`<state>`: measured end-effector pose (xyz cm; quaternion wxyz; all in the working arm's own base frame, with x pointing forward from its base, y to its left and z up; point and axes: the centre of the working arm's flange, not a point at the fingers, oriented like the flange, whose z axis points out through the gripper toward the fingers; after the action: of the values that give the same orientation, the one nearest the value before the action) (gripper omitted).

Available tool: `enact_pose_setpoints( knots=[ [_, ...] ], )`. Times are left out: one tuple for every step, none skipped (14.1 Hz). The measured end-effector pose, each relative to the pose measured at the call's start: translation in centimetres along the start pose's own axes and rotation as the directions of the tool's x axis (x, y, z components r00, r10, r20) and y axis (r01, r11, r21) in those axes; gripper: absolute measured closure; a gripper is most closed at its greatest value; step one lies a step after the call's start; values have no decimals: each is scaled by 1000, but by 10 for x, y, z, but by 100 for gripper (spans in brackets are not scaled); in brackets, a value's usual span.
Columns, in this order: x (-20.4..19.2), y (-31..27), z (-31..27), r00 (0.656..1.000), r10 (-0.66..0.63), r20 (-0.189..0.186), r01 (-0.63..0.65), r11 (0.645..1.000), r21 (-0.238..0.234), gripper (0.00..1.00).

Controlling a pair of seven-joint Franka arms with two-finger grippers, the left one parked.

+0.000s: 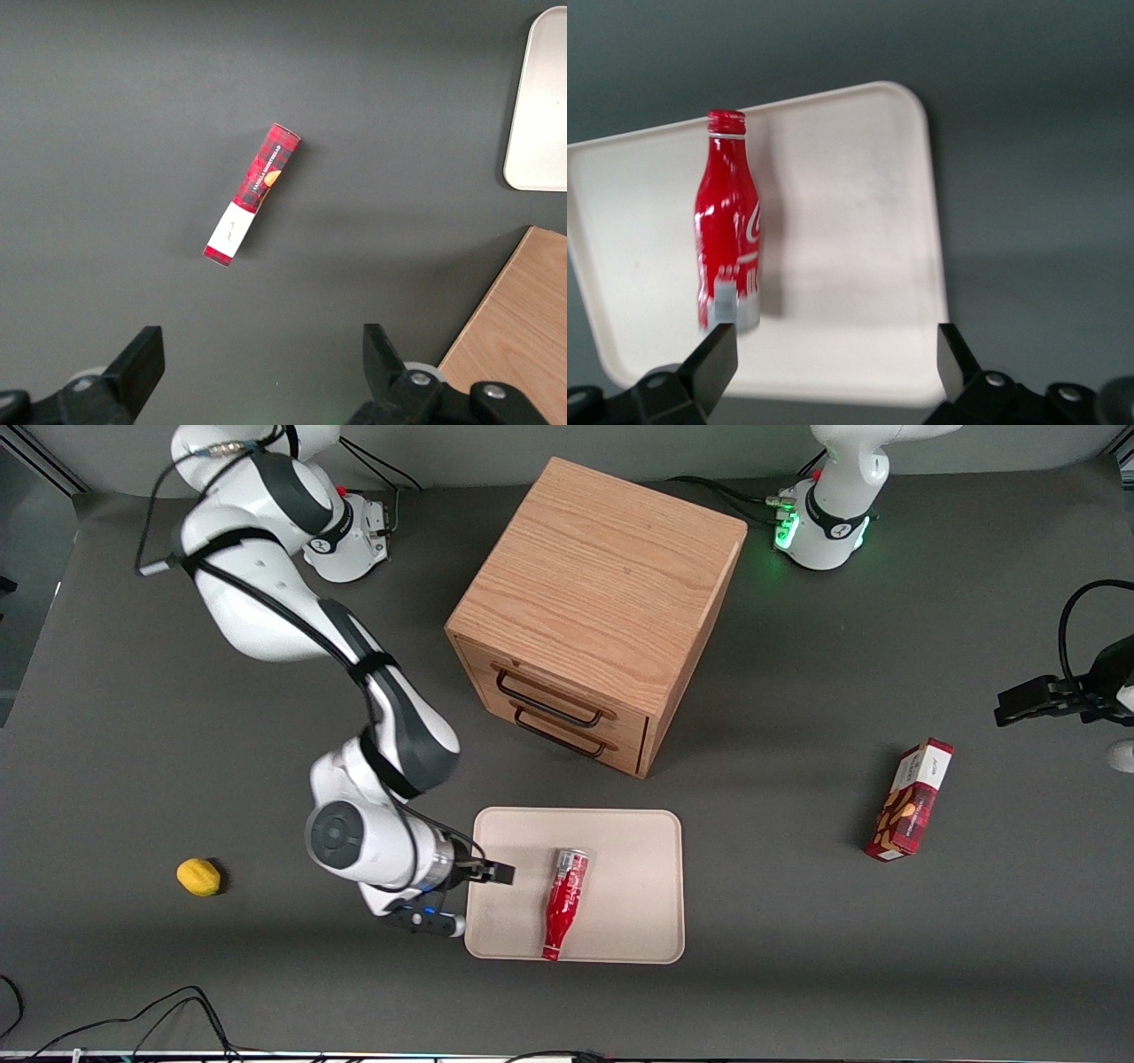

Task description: Place coke bottle on tray

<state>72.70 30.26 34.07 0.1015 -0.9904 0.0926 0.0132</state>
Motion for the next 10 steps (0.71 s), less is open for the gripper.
enact_pose_setpoints(
  knots=[
    [-3,8,-45,1000,7,-4,-7,999,-34,0],
    [-7,21,-92,1000,21,-17,-22,998,-67,0],
    [-12,36,-138,999,41,-29,-44,994,-97,0],
    [-20,53,-180,997,67,-35,-70,989,-127,0],
    [-31,74,-222,995,92,-33,-96,983,-159,0],
    [-46,93,-260,994,107,-25,-109,976,-189,0],
    [-62,111,-296,994,109,-20,-111,971,-211,0],
    [-81,127,-331,994,106,-21,-108,968,-224,0],
    [-100,143,-361,994,107,-25,-110,968,-226,0],
    [-119,163,-386,993,116,-28,-120,970,-213,0]
  ],
)
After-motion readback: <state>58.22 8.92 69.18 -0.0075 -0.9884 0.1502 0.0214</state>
